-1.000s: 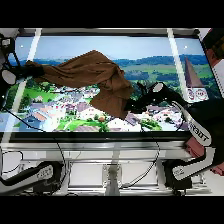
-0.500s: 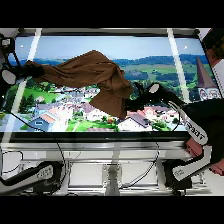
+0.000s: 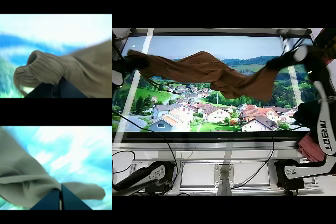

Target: Fold the clothes and pants, and hang the long-sleeved shirts on hangers.

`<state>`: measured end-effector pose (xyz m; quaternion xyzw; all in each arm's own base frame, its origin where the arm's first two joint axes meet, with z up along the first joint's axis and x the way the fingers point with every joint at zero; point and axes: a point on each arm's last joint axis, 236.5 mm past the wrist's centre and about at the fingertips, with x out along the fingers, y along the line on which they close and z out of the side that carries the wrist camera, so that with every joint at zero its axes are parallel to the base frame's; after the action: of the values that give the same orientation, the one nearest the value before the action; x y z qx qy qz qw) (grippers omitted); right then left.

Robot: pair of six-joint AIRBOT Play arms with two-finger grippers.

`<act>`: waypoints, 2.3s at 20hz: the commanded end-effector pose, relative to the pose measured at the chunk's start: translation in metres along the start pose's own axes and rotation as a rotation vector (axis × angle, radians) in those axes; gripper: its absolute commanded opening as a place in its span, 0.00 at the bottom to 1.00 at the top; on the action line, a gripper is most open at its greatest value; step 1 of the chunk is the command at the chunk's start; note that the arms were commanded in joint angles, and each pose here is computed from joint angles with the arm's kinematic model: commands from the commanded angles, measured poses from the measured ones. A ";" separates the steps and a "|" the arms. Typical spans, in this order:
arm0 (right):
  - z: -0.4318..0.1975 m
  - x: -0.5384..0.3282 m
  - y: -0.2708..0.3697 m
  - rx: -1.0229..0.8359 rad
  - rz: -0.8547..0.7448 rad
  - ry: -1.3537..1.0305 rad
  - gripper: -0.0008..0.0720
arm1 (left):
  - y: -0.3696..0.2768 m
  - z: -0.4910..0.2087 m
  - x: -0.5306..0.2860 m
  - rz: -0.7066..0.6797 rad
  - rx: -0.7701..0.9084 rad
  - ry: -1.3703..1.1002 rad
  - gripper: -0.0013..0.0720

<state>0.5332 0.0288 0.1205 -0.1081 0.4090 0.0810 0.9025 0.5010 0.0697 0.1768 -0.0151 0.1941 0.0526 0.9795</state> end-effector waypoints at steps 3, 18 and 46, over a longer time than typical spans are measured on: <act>0.059 -0.092 -0.076 -0.231 -0.231 -0.156 0.02 | 0.009 0.048 -0.035 0.024 -0.029 -0.148 0.07; -0.270 -0.089 0.022 -0.057 0.108 0.781 0.02 | 0.116 -0.229 -0.136 -0.027 -0.002 0.990 0.07; -0.340 -0.094 0.139 0.286 0.382 0.668 0.97 | 0.188 -0.260 -0.087 0.213 0.044 0.925 0.07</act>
<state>0.1751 0.0691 -0.0434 0.0760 0.7258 0.1564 0.6656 0.2979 0.2315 -0.0324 0.0015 0.6200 0.1297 0.7738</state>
